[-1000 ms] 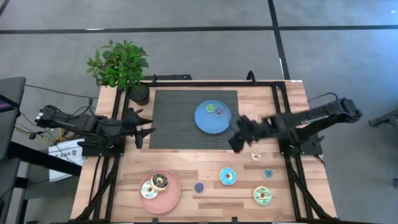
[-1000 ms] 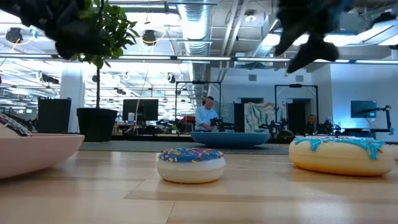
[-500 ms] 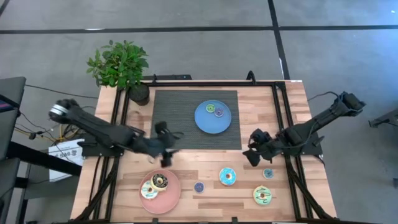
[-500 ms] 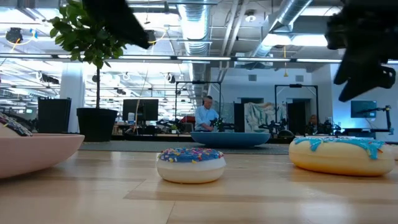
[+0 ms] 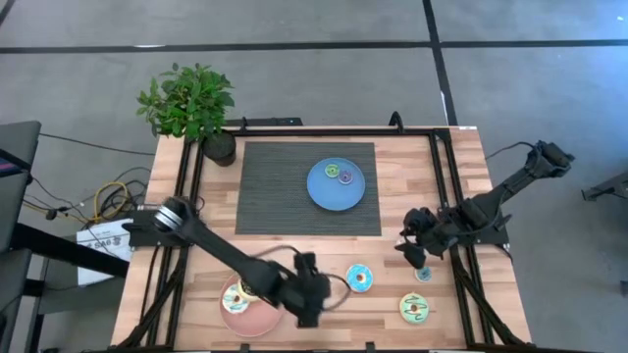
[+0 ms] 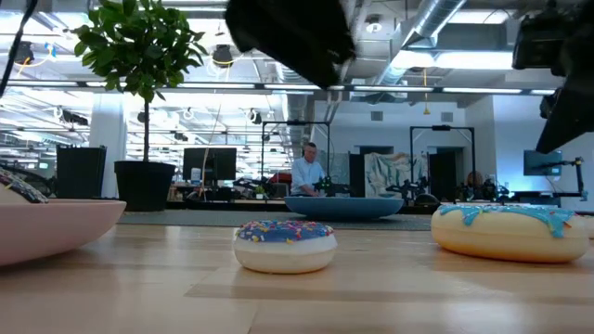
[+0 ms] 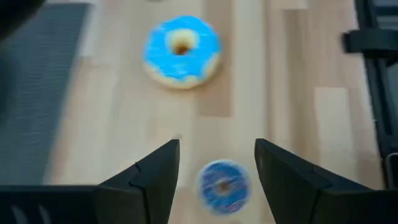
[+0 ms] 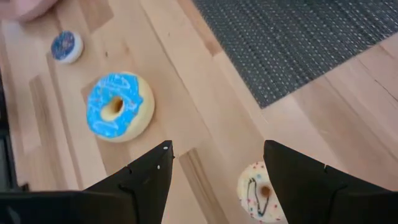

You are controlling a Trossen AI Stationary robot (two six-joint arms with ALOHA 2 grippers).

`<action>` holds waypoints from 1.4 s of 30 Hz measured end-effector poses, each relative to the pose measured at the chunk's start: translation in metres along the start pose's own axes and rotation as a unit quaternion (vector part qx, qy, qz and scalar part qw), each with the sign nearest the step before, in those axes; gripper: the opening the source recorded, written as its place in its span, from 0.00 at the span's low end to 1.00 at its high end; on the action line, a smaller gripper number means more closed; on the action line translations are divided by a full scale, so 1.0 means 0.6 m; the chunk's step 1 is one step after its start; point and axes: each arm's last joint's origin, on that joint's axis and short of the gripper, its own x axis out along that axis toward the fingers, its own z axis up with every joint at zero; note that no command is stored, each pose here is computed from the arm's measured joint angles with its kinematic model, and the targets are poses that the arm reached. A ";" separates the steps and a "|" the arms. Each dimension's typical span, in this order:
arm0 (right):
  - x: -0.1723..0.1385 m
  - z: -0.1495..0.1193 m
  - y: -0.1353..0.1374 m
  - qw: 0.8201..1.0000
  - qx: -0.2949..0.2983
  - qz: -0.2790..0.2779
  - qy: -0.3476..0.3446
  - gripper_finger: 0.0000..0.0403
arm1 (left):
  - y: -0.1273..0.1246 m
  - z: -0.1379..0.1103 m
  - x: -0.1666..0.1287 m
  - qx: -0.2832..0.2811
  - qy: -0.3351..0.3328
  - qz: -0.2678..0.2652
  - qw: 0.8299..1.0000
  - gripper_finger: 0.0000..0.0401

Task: Pick & Place donuts
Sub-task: Put the small purple donut on the blue plate

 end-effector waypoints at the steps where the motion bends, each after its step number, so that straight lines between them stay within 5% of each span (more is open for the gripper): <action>1: -0.001 -0.002 0.000 1.000 -0.005 0.000 0.002 0.61 | -0.010 0.003 0.011 0.001 0.009 -0.005 1.000 0.51; 10: -0.005 -0.014 0.009 0.999 -0.028 0.014 0.011 0.61 | -0.039 0.004 0.069 -0.022 0.119 -0.018 0.992 0.58; 22: -0.005 -0.016 0.009 0.999 -0.033 0.013 0.012 0.61 | -0.019 0.006 0.075 -0.037 0.139 -0.001 0.990 0.79; 42: -0.005 -0.015 0.010 0.999 -0.032 0.014 0.009 0.61 | -0.019 -0.024 0.119 -0.041 0.191 0.004 0.981 0.81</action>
